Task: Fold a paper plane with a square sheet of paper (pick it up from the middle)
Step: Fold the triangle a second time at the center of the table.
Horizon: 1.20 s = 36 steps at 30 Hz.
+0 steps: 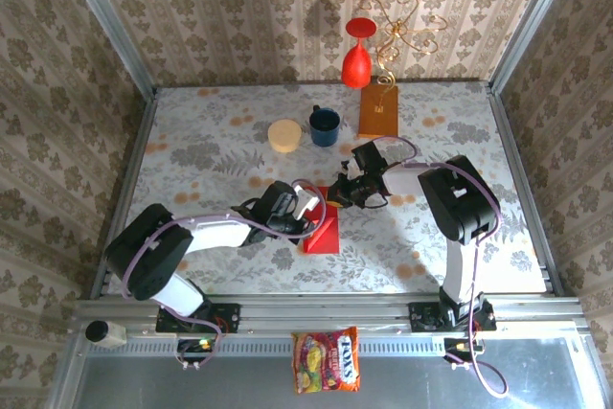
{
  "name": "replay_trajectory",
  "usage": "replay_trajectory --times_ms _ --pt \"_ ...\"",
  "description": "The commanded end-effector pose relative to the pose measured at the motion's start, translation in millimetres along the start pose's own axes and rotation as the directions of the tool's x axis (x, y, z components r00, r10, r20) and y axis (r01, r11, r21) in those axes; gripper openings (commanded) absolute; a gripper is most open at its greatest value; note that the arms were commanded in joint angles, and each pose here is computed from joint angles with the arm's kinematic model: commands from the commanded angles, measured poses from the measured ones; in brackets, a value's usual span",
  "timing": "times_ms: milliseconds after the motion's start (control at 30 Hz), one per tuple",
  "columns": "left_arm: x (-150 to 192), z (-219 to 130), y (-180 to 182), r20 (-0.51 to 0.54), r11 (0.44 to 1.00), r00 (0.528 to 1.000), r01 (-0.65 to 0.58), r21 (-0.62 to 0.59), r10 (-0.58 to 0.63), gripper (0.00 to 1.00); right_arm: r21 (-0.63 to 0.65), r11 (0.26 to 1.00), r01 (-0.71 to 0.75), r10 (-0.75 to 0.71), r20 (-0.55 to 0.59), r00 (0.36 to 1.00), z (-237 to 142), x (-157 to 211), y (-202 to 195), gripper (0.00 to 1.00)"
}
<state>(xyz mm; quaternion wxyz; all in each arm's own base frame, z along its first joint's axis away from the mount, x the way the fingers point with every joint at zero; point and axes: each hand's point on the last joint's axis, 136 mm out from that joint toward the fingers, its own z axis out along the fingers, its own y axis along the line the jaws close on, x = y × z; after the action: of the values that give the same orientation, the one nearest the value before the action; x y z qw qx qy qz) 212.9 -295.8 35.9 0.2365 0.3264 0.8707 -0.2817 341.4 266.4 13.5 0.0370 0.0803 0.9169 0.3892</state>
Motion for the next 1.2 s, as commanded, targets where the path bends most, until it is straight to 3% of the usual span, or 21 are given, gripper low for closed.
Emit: replay_trajectory --times_ms 0,1167 --pt "6.2 1.9 10.3 -0.013 0.999 1.0 -0.006 -0.039 0.006 0.0 0.126 0.99 -0.059 0.063 -0.029 0.998 9.8 15.1 -45.3 0.0" --pt "2.2 10.3 17.1 -0.021 0.998 1.0 -0.015 -0.067 0.014 0.0 0.126 0.99 -0.069 0.073 -0.031 0.997 10.3 16.0 -52.0 0.0"
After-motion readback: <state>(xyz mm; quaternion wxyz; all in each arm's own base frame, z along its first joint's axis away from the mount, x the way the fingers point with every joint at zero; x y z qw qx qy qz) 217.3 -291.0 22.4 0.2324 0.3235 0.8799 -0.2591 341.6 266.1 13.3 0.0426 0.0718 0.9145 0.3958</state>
